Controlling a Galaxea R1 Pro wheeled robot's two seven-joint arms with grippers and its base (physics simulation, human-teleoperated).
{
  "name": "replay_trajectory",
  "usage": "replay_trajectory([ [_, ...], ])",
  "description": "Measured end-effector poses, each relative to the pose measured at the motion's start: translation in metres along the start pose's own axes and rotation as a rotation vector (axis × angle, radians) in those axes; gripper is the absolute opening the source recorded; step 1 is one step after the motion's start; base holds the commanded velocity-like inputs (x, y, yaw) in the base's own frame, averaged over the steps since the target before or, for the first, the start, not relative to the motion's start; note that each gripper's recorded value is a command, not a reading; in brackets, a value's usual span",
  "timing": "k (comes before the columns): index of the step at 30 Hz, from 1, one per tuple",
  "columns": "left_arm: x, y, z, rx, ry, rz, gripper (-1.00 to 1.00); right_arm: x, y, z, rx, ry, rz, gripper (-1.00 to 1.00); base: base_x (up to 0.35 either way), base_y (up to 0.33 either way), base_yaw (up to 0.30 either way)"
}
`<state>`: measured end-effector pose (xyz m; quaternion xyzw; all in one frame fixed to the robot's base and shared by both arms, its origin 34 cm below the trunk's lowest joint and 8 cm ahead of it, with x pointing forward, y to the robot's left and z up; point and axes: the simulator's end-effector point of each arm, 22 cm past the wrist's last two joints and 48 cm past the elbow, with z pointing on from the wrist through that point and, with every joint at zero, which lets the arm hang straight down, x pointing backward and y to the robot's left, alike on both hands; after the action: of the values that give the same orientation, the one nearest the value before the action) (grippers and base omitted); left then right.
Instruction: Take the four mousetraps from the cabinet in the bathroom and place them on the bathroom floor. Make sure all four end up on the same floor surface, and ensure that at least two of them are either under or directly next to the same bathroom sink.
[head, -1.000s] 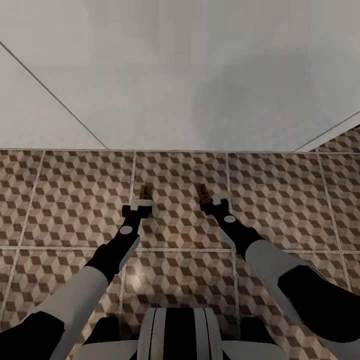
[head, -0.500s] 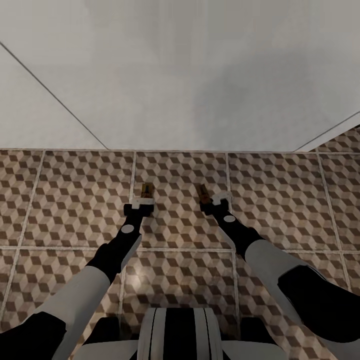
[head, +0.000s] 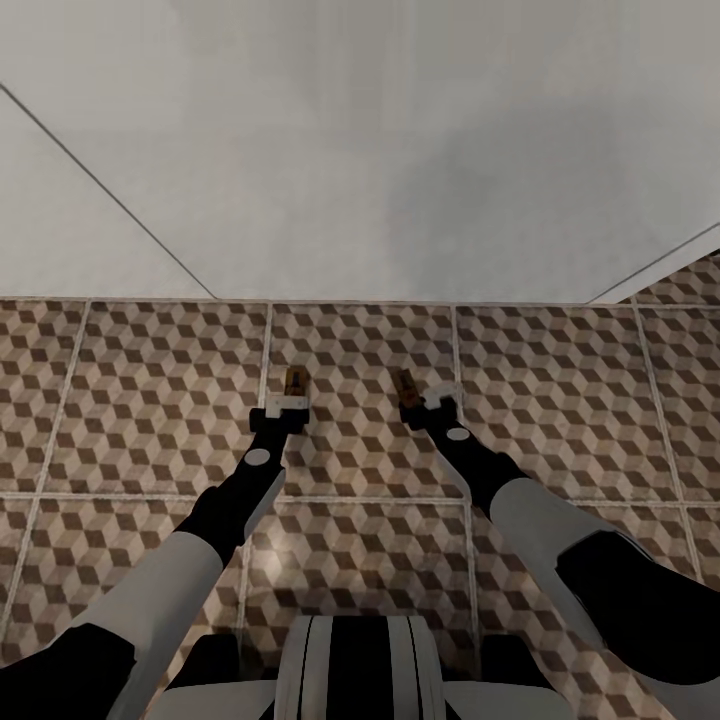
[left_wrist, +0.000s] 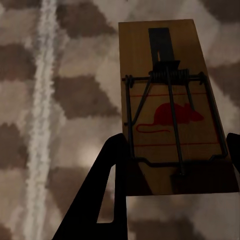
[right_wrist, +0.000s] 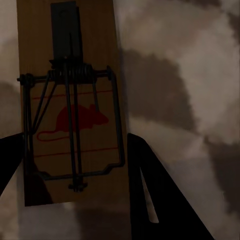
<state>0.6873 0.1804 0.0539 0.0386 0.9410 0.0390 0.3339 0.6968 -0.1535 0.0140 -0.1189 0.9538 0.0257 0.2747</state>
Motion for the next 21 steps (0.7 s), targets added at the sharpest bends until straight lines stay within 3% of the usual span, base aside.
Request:
replay_trajectory([
  [4,0.003,0.0,0.0,0.0,0.015,0.005,-1.0,-0.002,0.001,0.0,-0.001,0.016,-0.006,-1.0,0.0,0.0,0.0],
  [7,0.009,-0.001,0.0,0.003,0.084,0.029,-1.0,-0.007,0.004,0.0,-0.007,0.026,-0.007,-1.0,0.0,0.0,0.0],
  [9,0.004,-0.001,-0.001,0.005,0.098,0.035,-1.0,-0.011,0.005,0.0,-0.01,0.029,-0.008,-1.0,0.0,0.0,0.0],
  [21,-0.012,-0.002,-0.001,0.008,0.12,0.043,-1.0,-0.027,0.008,0.0,-0.009,0.044,-0.012,-1.0,0.0,0.0,0.0],
])
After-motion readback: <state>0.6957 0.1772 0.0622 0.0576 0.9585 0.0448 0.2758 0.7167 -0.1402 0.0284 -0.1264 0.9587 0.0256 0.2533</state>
